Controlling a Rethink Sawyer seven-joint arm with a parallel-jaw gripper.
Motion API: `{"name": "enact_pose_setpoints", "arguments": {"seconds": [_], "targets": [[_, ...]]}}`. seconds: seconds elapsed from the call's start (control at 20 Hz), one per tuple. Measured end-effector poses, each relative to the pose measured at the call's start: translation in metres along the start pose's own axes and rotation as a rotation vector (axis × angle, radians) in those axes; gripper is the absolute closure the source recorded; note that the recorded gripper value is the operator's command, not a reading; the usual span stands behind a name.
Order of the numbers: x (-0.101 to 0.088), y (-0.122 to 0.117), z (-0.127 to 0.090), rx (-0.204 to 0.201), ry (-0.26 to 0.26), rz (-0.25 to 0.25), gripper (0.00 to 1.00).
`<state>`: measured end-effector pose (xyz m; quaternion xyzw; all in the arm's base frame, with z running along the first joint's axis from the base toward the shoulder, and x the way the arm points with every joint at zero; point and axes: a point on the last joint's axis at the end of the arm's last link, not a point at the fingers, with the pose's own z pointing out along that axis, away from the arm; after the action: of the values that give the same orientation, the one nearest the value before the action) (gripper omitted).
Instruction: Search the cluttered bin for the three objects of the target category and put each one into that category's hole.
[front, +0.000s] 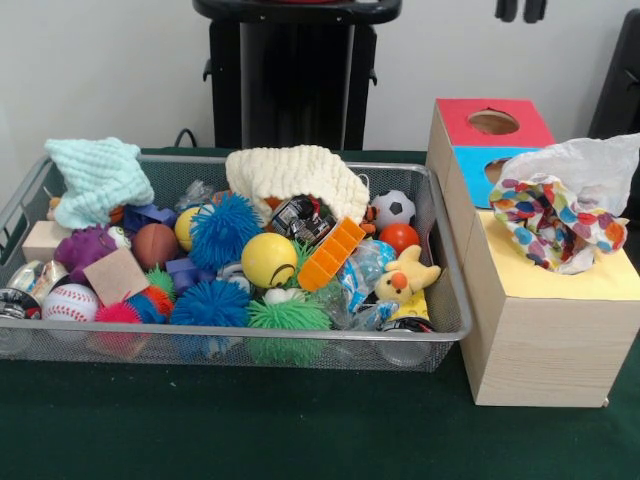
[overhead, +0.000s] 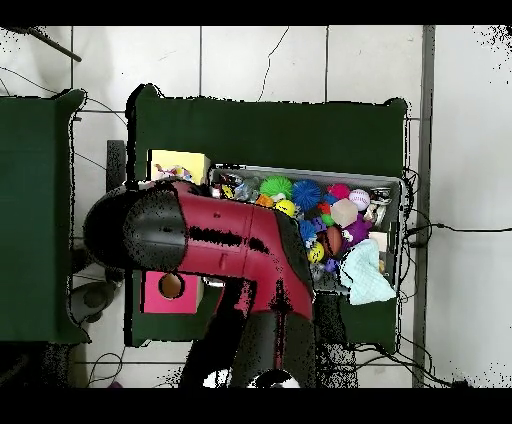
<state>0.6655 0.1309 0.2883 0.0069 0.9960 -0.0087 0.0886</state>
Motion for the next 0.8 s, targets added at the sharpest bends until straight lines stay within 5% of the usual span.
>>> {"name": "enact_pose_setpoints", "arguments": {"seconds": [0.8], "targets": [[0.002, 0.016, 0.006, 0.02, -0.04, -0.064, 1.0]]}}
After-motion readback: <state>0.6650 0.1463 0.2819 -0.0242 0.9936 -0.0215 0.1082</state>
